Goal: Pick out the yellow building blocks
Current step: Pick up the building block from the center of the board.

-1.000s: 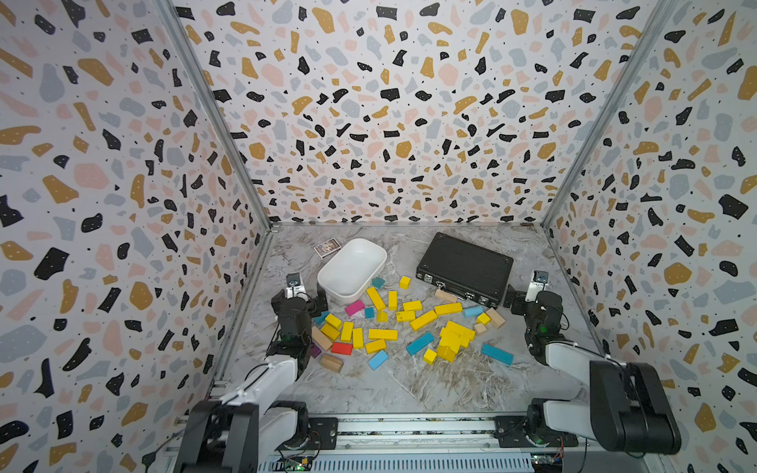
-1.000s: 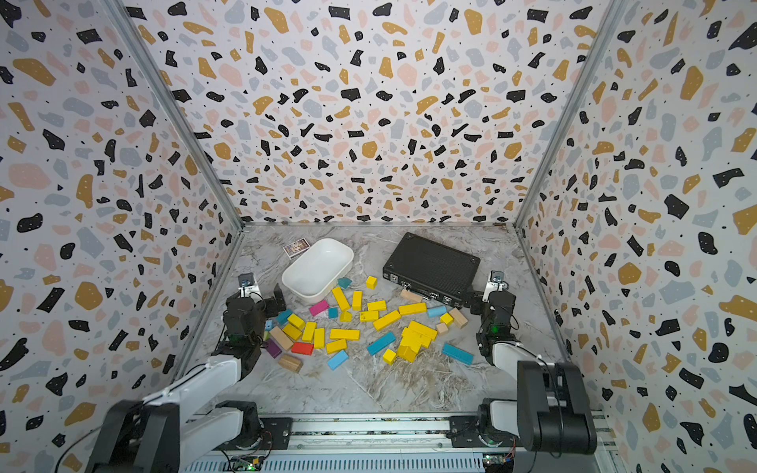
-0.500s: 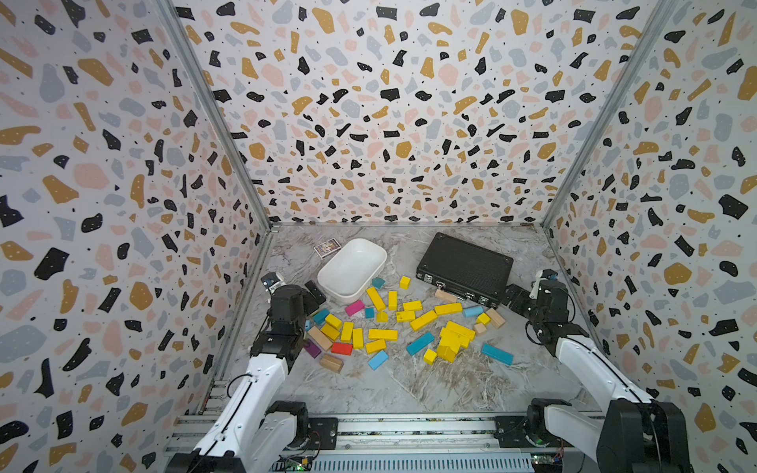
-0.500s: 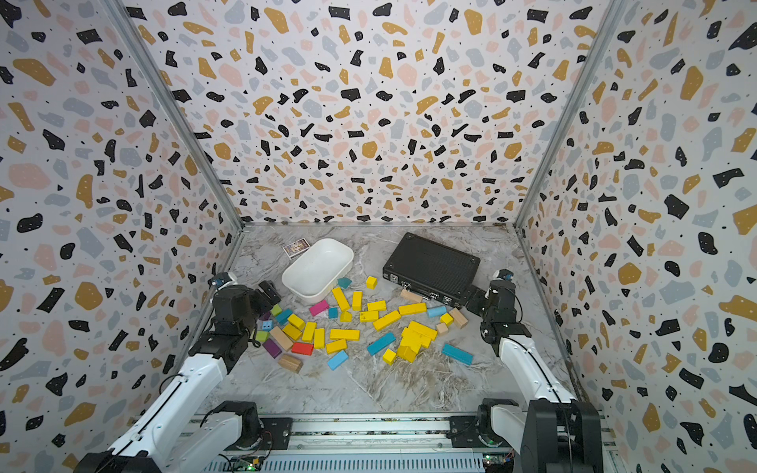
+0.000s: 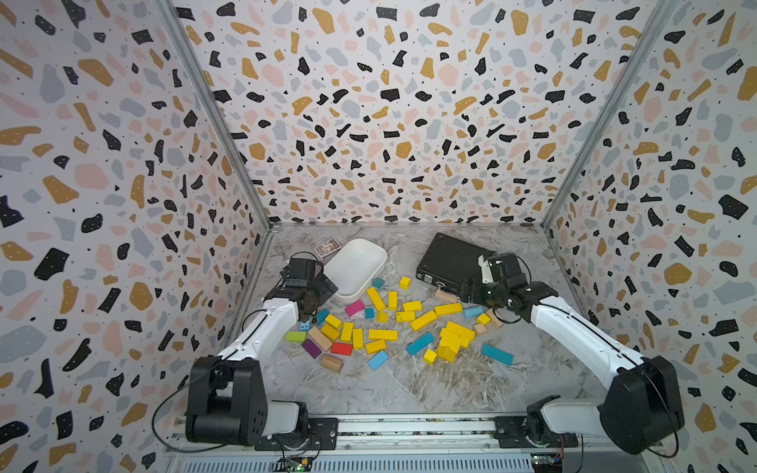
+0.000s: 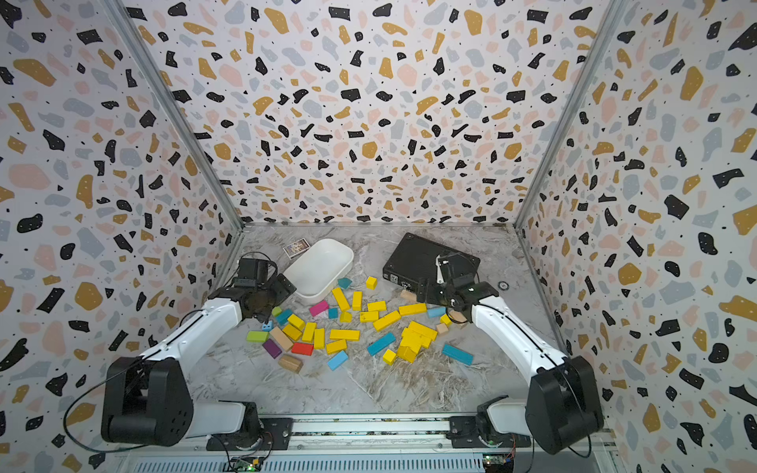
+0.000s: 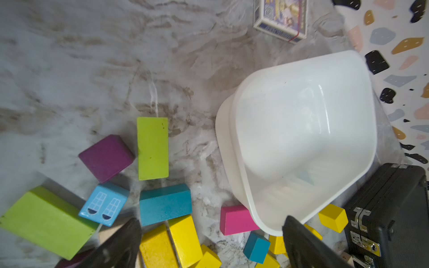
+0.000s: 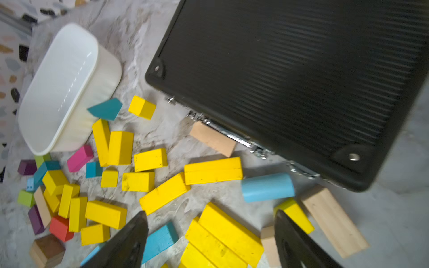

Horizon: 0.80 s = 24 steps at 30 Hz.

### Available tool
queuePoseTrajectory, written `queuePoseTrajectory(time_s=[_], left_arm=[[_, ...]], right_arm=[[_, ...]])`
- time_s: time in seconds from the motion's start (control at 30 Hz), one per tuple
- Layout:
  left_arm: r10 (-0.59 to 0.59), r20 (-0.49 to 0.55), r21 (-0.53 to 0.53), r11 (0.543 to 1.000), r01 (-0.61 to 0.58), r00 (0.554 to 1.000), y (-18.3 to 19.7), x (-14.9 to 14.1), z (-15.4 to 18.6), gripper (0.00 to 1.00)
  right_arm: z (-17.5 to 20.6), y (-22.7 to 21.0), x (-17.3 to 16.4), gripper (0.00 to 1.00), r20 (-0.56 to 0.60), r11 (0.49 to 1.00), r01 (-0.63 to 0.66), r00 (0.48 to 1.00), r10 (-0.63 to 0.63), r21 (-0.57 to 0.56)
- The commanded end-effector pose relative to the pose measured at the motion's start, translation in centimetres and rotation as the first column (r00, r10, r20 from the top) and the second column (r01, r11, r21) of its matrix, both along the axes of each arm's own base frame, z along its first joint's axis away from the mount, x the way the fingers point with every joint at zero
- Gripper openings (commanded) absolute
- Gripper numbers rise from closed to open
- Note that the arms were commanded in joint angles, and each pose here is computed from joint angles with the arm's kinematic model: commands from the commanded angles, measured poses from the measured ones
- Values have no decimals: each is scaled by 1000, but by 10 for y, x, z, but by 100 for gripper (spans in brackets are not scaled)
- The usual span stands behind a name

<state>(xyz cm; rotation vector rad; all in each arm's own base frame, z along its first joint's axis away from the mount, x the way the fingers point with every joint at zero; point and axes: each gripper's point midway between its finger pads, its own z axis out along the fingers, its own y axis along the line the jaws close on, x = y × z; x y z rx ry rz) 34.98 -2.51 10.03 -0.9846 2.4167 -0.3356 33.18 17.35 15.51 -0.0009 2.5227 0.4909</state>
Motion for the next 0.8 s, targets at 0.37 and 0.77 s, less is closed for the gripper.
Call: queuePoseTrajectory(time_s=[0.37, 0.77], left_arm=[[16, 12, -39, 999, -16, 1000, -4, 11, 9, 85], [28, 9, -39, 999, -28, 1000, -2, 3, 11, 81]], right_arm=[[-42, 148, 24, 85, -134, 969, -203, 974, 185, -142], [-86, 187, 37, 64, -206, 932, -273, 952, 226, -240]])
